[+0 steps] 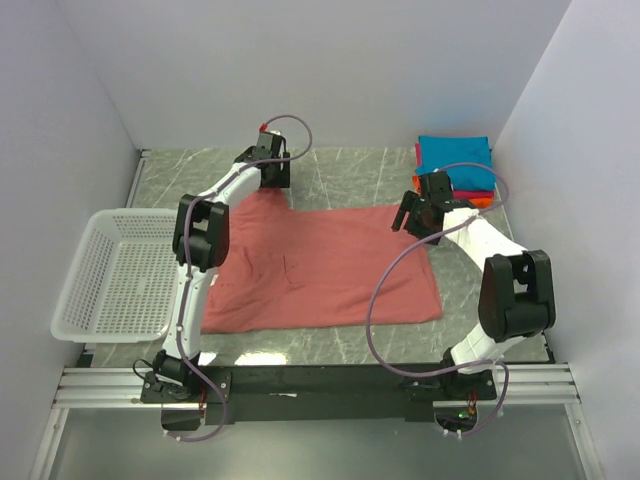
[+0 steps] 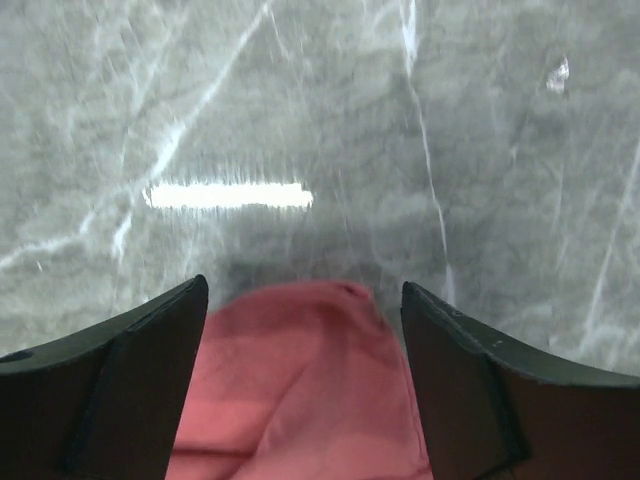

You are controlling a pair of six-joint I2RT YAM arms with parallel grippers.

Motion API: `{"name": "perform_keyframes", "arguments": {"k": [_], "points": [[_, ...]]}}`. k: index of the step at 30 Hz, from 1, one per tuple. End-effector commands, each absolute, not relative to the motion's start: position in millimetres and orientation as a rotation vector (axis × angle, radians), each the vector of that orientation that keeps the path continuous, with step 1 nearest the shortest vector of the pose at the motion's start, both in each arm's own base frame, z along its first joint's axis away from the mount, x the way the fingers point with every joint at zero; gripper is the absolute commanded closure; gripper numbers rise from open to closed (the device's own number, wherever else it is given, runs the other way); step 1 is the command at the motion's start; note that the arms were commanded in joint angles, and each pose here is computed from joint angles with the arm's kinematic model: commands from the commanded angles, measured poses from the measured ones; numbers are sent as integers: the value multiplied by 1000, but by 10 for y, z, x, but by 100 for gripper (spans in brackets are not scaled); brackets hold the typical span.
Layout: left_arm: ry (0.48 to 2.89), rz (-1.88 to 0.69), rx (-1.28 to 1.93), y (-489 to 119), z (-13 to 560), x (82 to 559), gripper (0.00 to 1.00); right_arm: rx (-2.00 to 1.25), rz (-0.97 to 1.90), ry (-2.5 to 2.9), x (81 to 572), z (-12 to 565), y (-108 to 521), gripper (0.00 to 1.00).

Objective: Fold and stack the t-shirts
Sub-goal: Fold the tshirt

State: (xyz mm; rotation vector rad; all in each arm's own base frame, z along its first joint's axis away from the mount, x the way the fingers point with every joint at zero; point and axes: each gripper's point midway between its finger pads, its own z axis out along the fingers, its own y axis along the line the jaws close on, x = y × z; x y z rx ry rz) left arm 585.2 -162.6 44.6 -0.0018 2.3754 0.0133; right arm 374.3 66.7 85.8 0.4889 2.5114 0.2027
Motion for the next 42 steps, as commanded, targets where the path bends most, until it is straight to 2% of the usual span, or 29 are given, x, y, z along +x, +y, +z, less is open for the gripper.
{"name": "perform_keyframes", "arguments": {"k": [1, 2, 3, 8, 9, 11, 12, 19, 26, 27, 29, 30, 35, 42], "points": [[2297, 52, -15, -1598, 543, 6077, 21, 473, 194, 2486, 3865, 928, 655, 19], [2308, 60, -14, -1594, 461, 6083, 25, 474, 191, 2488, 3872, 913, 653, 19], [2299, 61, -30, -1595, 500, 6115, 35, 476, 190, 2486, 3886, 921, 653, 18], [2304, 69, -30, -1595, 444, 6141, 59, 479, 168, 2507, 3936, 867, 646, 19], [2309, 73, -29, -1587, 416, 6126, 70, 480, 165, 2492, 3991, 917, 636, 19], [2297, 79, -36, -1573, 450, 6135, 84, 482, 157, 2493, 4042, 908, 628, 19], [2297, 80, -40, -1569, 443, 6127, 99, 481, 159, 2475, 4119, 978, 638, 19], [2218, 43, -31, -1653, 755, 6137, 99, 505, 64, 2431, 4601, 1115, 554, 21], [2161, 128, -153, -1525, 1120, 6011, 99, 526, -37, 2473, 5074, 857, 513, 25], [2170, 131, -164, -1518, 1098, 5975, 99, 516, -38, 2437, 5230, 972, 513, 25], [2169, 129, -176, -1529, 1159, 5918, 99, 517, -99, 2507, 5260, 764, 488, 28], [2169, 134, -200, -1516, 1158, 5894, 99, 514, -98, 2467, 5416, 908, 487, 28], [2211, 136, -257, -1492, 1091, 5771, 99, 504, -143, 2539, 5439, 534, 485, 30], [2260, 135, -321, -1462, 998, 5599, 99, 482, -206, 2598, 5321, 337, 426, 33]]}}
